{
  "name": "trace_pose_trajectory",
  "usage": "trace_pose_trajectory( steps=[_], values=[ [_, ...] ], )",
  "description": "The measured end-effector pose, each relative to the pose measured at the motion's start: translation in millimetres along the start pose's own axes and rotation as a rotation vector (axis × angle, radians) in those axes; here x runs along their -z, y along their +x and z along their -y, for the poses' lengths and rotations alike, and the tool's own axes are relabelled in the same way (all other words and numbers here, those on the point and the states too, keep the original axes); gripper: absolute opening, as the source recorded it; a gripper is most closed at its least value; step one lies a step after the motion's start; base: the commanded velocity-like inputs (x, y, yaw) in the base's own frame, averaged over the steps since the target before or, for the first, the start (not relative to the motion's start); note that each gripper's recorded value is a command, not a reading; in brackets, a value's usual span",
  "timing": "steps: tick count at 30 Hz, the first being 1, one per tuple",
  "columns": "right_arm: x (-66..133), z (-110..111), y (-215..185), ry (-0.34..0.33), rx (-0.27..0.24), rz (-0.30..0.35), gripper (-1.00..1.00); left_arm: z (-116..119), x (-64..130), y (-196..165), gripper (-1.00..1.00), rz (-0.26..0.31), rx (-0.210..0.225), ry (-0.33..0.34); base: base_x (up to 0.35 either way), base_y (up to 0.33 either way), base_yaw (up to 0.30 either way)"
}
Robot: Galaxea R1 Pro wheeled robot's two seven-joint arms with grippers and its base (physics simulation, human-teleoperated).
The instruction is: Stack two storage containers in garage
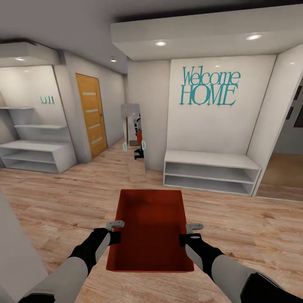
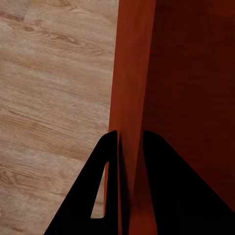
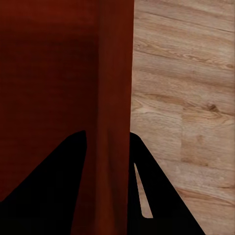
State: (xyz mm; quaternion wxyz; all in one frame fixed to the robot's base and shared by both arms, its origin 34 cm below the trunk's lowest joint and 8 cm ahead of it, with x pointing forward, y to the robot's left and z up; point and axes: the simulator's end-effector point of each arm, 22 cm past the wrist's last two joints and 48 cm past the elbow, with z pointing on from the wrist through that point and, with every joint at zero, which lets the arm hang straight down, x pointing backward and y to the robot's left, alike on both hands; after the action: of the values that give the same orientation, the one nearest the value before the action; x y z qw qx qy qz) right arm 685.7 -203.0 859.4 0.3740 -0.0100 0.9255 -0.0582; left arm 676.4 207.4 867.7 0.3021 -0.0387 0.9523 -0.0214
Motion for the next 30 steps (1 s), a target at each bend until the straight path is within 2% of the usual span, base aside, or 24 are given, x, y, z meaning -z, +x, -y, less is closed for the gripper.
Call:
trace_pose_trajectory(
  steps=[20, 21, 30],
  values=[
    [0.9, -2, 0, 0.005, -0.006, 0.003, -1.00, -2, 0.5, -2, -1.00, 0.005, -0.003, -0.001, 0.004, 0.000, 0.000],
    [2.6, 1, -13, 0.009, 0.024, 0.005, -1.00, 0, 0.9, -3, -1.00, 0.007, 0.019, 0.007, 0.143, 0.000, 0.000],
    [3.0, 1, -13, 0.009, 0.025, 0.007, -1.00, 0, 1.2, -3, -1.00, 0.008, 0.024, 0.008, 0.284, 0.000, 0.000]
  ],
)
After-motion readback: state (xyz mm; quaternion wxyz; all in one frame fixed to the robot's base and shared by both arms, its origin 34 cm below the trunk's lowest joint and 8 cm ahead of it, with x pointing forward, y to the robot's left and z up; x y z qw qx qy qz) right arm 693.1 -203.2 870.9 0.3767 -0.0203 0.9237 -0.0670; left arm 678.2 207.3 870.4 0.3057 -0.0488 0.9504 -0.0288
